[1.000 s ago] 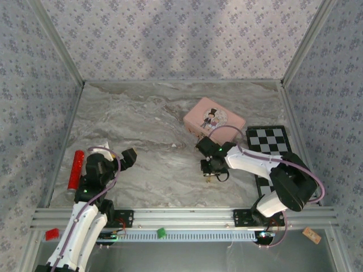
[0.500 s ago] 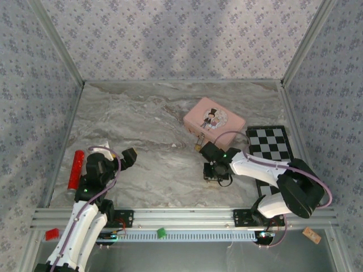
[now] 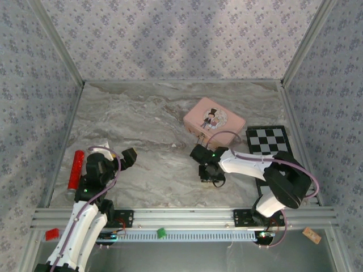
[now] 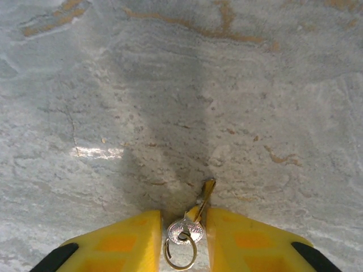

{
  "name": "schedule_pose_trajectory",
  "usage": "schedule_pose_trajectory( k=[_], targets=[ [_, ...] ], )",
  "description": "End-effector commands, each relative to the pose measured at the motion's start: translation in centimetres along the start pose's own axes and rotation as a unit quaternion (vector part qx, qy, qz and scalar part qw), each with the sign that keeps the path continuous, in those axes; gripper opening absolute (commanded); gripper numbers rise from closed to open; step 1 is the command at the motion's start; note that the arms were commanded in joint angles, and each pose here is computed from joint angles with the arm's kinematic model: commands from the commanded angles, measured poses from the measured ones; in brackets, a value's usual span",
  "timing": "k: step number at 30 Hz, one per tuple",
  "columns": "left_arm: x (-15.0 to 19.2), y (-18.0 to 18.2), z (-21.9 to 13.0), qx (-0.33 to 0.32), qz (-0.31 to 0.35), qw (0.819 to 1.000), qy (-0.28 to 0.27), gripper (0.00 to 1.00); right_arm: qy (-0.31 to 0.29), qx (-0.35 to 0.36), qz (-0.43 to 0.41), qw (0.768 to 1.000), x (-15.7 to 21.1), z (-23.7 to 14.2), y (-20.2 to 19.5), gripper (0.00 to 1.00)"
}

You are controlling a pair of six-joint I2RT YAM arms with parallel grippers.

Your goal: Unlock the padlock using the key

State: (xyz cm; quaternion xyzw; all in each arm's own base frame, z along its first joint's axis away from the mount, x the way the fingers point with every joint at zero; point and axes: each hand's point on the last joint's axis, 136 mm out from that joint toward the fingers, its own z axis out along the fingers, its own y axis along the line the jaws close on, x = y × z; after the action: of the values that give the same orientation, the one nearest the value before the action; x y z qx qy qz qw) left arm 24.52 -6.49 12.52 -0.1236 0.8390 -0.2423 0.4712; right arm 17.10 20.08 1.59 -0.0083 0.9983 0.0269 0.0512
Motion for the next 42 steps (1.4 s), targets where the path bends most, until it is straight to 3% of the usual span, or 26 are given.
schedule_pose_trajectory(
  k=[1, 7, 19, 42],
  targets=[
    [-0.6, -0.4, -0.2, 0.008, 0.005, 1.000, -0.015, 1.00, 0.012, 0.054, -0.010, 0.998, 0.6, 0.5, -1.0, 0.25],
    [-0.6, -0.4, -0.3, 0.008, 0.005, 1.000, -0.016, 1.00, 0.008, 0.087, -0.028, 0.996, 0.7, 0.3, -1.3, 0.19],
    [-0.7, -0.4, -0.3, 0.007, 0.005, 1.000, -0.017, 1.00, -0.027, 0.066, -0.013, 0.997, 0.4, -1.6, -1.8, 0.15],
    [-0.6, -0.3, -0.3, 0.006, 0.005, 1.000, -0.017, 1.00, -0.037, 0.044, -0.002, 0.998, 0.0, -0.9, -1.7, 0.08]
  ],
)
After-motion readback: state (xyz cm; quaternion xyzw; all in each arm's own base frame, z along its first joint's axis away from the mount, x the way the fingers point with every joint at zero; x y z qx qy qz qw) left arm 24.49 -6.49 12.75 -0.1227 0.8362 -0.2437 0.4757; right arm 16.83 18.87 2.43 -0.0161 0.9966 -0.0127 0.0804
